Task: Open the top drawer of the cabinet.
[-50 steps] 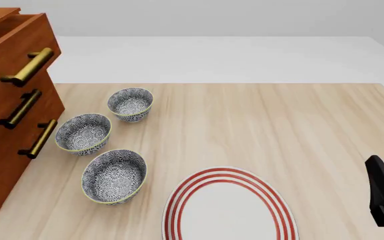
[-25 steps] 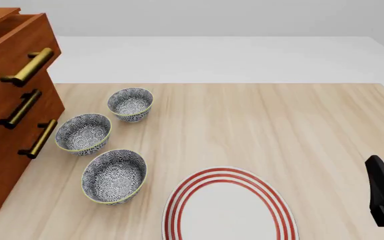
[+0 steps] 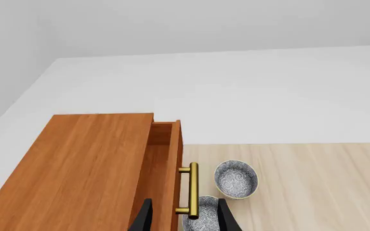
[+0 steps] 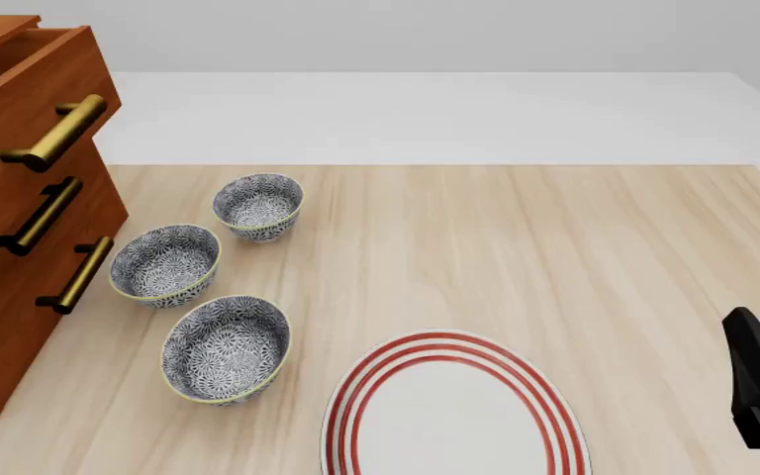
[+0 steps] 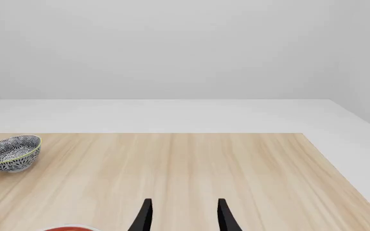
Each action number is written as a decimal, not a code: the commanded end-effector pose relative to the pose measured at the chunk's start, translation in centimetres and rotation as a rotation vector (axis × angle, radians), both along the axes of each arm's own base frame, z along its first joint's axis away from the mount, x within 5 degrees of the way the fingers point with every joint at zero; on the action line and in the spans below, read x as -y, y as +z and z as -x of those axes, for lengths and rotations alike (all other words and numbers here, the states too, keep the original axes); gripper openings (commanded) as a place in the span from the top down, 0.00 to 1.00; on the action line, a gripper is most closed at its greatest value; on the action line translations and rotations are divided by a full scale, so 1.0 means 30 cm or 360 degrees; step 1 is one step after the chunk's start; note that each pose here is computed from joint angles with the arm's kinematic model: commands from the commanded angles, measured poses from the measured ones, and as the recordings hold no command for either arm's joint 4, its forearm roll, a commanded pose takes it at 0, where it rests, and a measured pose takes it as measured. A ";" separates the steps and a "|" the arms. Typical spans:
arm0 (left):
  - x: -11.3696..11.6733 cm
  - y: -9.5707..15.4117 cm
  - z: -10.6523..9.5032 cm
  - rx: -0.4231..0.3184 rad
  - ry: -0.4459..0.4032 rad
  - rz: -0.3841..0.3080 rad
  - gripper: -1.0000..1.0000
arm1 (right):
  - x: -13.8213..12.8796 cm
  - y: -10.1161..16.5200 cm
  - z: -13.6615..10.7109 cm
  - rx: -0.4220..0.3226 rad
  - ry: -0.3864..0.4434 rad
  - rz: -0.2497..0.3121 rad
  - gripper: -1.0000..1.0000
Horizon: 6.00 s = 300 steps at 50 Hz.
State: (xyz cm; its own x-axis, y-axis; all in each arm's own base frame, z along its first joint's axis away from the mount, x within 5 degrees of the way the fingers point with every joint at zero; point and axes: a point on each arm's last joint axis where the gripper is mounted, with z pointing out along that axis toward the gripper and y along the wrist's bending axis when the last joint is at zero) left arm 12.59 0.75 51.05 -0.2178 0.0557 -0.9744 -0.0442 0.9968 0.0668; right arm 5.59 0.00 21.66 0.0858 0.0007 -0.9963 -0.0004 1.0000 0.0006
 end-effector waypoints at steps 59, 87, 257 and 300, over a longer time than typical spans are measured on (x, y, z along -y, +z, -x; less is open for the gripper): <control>-0.054 -0.205 -0.278 -0.0239 0.0082 0.0010 0.00 | 0.000 0.000 0.000 0.0000 0.0000 0.0000 0.00; -0.072 -0.279 -0.361 -0.0320 0.0093 -0.0001 0.00 | 0.000 0.000 0.000 0.0000 0.0000 0.0000 0.00; 0.049 -0.545 -0.483 -0.0594 -0.0158 -0.0043 0.00 | 0.000 0.000 0.000 0.0000 0.0000 0.0000 0.00; 0.098 -0.556 -0.514 -0.0645 -0.0258 -0.0104 0.00 | 0.000 0.000 0.000 0.0000 0.0000 0.0000 0.00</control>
